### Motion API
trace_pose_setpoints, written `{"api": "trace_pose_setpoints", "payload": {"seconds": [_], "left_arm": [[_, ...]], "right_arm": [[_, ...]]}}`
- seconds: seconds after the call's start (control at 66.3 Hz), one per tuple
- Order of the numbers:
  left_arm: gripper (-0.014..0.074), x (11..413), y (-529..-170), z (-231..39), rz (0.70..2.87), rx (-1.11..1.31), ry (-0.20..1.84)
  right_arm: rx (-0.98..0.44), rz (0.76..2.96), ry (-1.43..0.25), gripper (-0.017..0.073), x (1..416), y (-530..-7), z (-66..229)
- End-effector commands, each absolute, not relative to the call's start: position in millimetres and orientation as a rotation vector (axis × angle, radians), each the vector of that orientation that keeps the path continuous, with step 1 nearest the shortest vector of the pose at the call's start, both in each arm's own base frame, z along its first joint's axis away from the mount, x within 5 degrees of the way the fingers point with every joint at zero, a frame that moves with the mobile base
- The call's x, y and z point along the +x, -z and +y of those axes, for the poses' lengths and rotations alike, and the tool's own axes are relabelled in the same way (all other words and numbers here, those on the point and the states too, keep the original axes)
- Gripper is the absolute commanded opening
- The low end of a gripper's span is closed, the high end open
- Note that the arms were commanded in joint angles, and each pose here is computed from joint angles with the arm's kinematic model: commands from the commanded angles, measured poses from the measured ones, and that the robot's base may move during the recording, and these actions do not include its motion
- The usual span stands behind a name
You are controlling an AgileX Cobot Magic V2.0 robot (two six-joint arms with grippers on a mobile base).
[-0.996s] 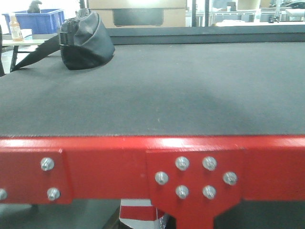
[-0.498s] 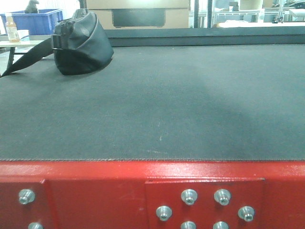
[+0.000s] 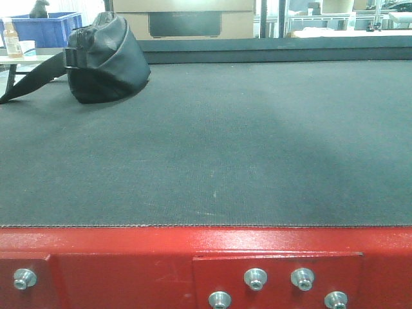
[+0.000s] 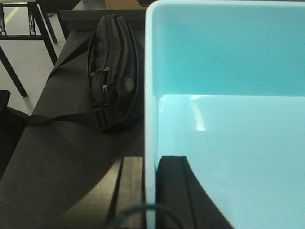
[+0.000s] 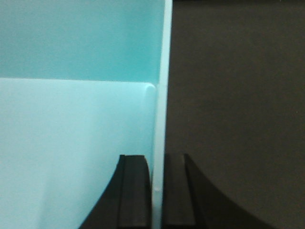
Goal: Fetch blue bin and place on conveyor start
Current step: 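Lower the teal bin onto the near end of the grey belt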
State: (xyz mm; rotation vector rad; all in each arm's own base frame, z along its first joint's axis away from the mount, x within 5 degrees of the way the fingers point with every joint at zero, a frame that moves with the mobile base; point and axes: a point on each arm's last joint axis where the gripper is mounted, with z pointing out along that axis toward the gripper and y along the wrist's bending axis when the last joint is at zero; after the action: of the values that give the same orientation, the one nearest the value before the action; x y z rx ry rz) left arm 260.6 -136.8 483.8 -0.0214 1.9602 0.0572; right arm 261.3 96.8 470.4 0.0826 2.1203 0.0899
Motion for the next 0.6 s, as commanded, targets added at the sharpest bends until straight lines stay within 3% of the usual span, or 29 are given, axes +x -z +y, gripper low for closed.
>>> {"api": "trace_pose_setpoints", "payload": {"seconds": [0.0, 0.589], "left_arm": [[-0.0111, 260.0, -490.7, -138.9, 1.908, 0.004, -0.045], [-0.0111, 260.5, -492.1, -140.4, 1.892, 0.016, -0.029]], "right_arm": [[0.062, 2.058, -0.14, -0.0162, 257.7, -481.4, 98.6], [0.061, 2.057, -0.14, -0.0162, 257.8, -481.5, 98.7]]}}
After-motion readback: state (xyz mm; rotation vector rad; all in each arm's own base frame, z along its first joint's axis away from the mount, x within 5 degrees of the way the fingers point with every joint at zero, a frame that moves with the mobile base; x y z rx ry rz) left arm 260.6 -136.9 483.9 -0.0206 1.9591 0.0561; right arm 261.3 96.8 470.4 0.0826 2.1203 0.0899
